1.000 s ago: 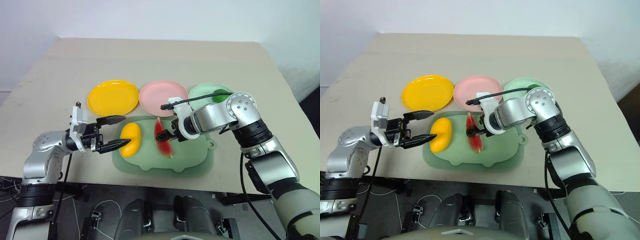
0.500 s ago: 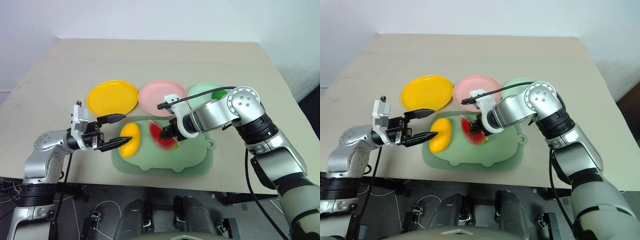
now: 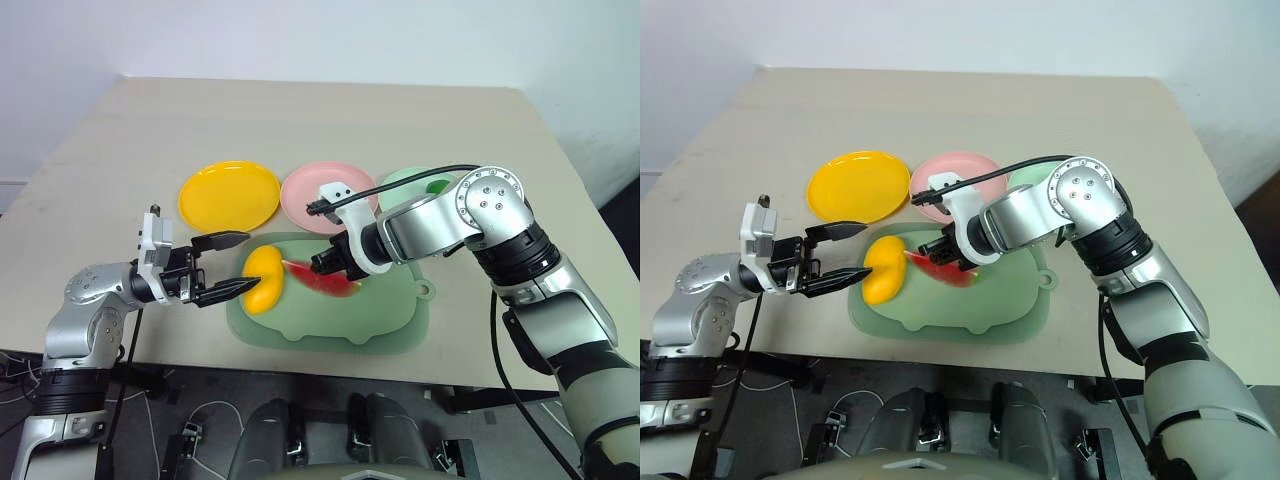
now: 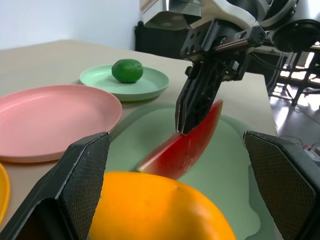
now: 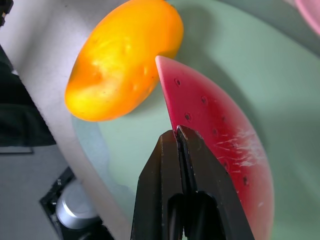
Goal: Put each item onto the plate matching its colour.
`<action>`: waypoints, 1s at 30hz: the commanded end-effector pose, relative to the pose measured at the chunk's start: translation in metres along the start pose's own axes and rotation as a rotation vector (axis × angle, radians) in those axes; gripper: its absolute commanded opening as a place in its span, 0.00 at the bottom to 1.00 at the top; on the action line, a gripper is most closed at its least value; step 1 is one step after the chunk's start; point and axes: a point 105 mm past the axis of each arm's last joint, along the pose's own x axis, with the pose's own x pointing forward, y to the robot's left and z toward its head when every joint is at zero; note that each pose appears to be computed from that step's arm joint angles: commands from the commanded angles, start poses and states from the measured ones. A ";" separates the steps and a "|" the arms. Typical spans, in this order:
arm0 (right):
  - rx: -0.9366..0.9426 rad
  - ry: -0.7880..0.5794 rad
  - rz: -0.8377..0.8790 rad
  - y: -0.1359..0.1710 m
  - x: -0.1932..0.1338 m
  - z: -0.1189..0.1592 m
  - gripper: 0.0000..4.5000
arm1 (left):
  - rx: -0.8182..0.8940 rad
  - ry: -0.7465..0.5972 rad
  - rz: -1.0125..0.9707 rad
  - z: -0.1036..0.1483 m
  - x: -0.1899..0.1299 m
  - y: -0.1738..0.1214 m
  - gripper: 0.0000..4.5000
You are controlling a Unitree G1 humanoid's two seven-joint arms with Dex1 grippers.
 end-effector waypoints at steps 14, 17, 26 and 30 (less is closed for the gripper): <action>-0.087 0.032 -0.020 -0.011 0.004 -0.006 0.56 | 0.036 -0.002 0.020 0.002 -0.015 0.007 1.00; -0.098 0.054 -0.027 -0.013 0.008 -0.010 0.56 | 0.034 0.000 0.018 -0.001 -0.018 0.005 1.00; -0.201 0.106 -0.105 -0.021 0.019 -0.020 0.56 | 0.041 -0.005 0.011 0.002 -0.010 -0.002 1.00; -0.224 0.118 -0.110 -0.024 0.021 -0.022 0.56 | 0.042 -0.003 0.015 0.003 -0.009 -0.002 1.00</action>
